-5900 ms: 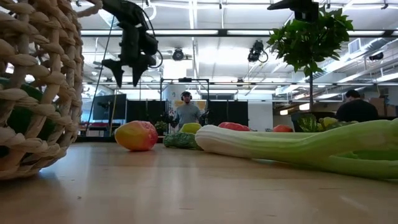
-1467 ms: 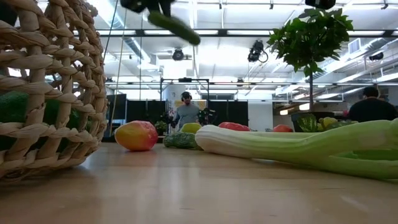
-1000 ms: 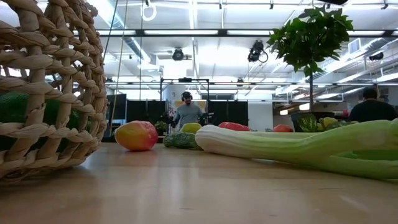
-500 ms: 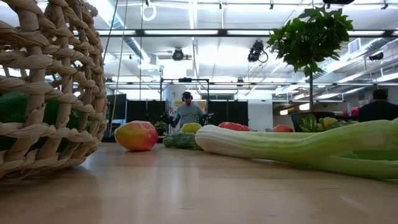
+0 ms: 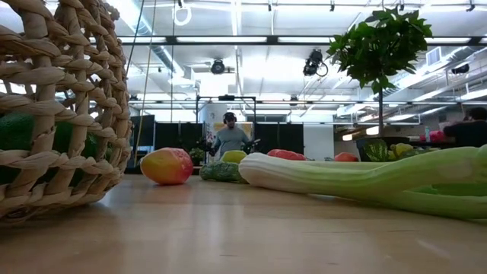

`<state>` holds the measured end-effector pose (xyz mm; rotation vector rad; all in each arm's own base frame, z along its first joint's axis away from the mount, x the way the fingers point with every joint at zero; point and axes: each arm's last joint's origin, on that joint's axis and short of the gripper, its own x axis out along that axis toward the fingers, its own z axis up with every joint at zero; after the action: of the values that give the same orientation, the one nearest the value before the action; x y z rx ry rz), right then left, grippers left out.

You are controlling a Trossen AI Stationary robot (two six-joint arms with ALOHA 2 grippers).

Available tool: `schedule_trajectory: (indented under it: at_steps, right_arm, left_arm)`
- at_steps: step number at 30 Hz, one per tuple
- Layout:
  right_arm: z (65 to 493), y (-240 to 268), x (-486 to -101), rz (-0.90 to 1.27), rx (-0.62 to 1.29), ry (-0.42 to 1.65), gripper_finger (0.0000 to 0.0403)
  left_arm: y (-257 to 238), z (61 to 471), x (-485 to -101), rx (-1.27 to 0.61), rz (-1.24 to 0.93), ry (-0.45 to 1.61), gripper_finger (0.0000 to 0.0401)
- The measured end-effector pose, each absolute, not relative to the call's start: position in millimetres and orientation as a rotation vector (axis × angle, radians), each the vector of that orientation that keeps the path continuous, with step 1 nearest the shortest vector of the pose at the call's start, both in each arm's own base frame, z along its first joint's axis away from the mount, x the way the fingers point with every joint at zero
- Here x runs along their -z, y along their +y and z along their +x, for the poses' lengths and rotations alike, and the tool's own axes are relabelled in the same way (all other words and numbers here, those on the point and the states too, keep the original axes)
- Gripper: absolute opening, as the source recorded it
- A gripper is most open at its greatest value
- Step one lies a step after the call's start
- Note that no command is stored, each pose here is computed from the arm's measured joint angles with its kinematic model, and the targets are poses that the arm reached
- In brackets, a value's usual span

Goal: Build produce basket
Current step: Put the top cucumber into the basket, then put the celery into the basket

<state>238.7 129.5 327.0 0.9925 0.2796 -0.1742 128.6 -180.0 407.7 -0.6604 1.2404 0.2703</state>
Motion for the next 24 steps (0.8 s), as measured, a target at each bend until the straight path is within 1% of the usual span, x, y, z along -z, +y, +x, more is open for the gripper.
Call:
schedule_trajectory:
  at_steps: [3, 6, 10, 15, 20, 24]
  right_arm:
    - [252.3, 143.7, -319.0, 1.017, 0.136, 0.256, 0.0299]
    - [261.8, 155.7, -311.8, 1.047, 0.104, 0.236, 0.0299]
    - [267.7, 163.7, -301.9, 1.037, 0.143, 0.216, 0.0299]
    - [268.9, 159.6, -302.5, 0.99, 0.201, 0.169, 0.0292]
    - [268.3, 146.7, -306.4, 0.915, 0.196, 0.207, 0.029]
    - [267.0, 130.5, -301.5, 0.876, 0.195, 0.342, 0.029]
  left_arm:
    - [-168.8, 109.4, -395.8, -0.322, -0.698, 1.258, 0.0148]
    - [-160.7, 98.2, -391.1, -0.326, -0.717, 1.262, 0.0182]
    - [-159.2, 95.0, -391.4, -0.307, -0.715, 1.264, 0.023]
    - [-162.9, 99.7, -388.8, -0.32, -0.714, 1.262, 0.028]
    - [-165.1, 116.4, -384.8, -0.37, -0.753, 1.222, 0.0301]
    - [-166.5, 140.7, -388.2, -0.343, -0.846, 1.055, 0.0299]
